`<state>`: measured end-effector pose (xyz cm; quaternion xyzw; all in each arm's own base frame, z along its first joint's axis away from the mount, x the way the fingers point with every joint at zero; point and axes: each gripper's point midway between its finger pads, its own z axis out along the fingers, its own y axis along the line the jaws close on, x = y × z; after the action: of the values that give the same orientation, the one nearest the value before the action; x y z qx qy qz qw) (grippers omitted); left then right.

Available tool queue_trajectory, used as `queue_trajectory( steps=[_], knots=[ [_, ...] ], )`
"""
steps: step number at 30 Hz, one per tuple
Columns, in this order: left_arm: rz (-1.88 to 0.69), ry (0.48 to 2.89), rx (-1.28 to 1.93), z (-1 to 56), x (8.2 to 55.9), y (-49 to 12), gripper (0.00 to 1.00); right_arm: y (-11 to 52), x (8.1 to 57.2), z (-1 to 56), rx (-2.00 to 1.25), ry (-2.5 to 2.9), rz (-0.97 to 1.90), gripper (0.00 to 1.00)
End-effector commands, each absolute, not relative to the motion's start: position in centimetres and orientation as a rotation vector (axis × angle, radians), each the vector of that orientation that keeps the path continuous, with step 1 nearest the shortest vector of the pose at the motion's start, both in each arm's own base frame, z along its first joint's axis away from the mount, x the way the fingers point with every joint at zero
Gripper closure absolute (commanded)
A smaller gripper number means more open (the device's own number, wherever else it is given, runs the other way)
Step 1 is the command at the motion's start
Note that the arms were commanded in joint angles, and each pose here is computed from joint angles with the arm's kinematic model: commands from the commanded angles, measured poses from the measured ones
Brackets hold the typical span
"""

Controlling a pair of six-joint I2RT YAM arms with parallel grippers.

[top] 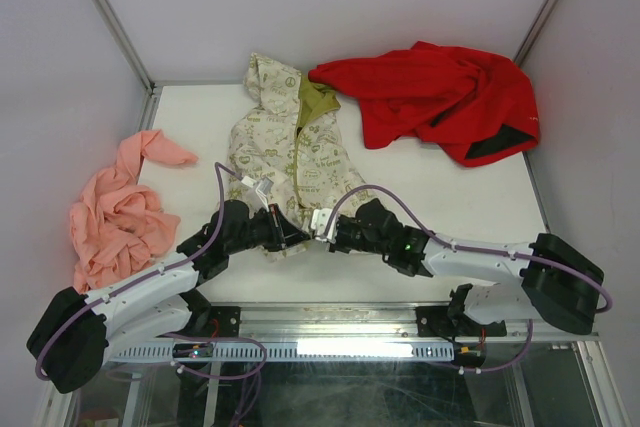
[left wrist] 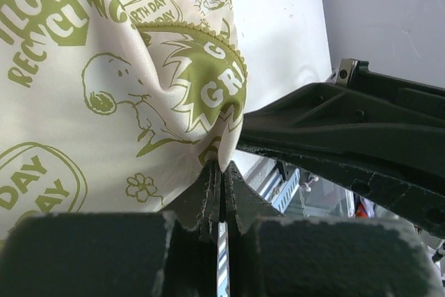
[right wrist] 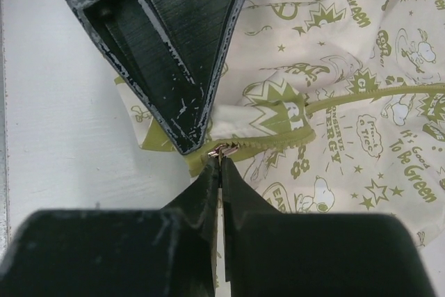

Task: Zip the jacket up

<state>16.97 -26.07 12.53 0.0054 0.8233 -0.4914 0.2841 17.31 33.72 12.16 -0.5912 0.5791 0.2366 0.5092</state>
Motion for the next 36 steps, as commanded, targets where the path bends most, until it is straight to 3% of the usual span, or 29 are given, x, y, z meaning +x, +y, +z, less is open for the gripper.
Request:
queue_trajectory(
  steps=[1,10,15,19,22,24,28,36],
  knots=[
    [-1.357,2.201,0.094,13.6,16.0,-26.9,1.0,35.9,19.5,17.6,-1.286,1.293,0.603,1.0],
    [-1.228,2.402,0.105,10.3,14.0,-25.4,1.0,35.9,25.0,17.6,-1.201,1.442,0.451,1.0],
    [-1.066,2.541,0.056,8.0,12.9,-23.0,1.0,33.5,29.4,18.1,-0.993,1.604,0.357,1.0],
    [-1.058,2.523,0.048,8.8,12.9,-22.6,1.0,34.0,28.4,17.9,-1.04,1.624,0.419,1.0],
    [-1.048,2.43,0.018,11.2,14.3,-22.6,0.85,34.8,26.5,18.0,-1.089,1.599,0.48,1.0],
    [-1.027,2.354,-0.018,13.0,15.6,-22.5,0.7,35.0,25.5,17.9,-1.109,1.59,0.494,1.0],
    [-0.954,2.223,-0.062,16.4,18.6,-22.2,0.57,35.2,23.8,18.7,-1.116,1.572,0.55,1.0],
    [-0.901,2.118,-0.046,18.2,23.0,-24.0,0.56,35.8,21.7,19.5,-1.128,1.571,0.652,1.0]
  ],
)
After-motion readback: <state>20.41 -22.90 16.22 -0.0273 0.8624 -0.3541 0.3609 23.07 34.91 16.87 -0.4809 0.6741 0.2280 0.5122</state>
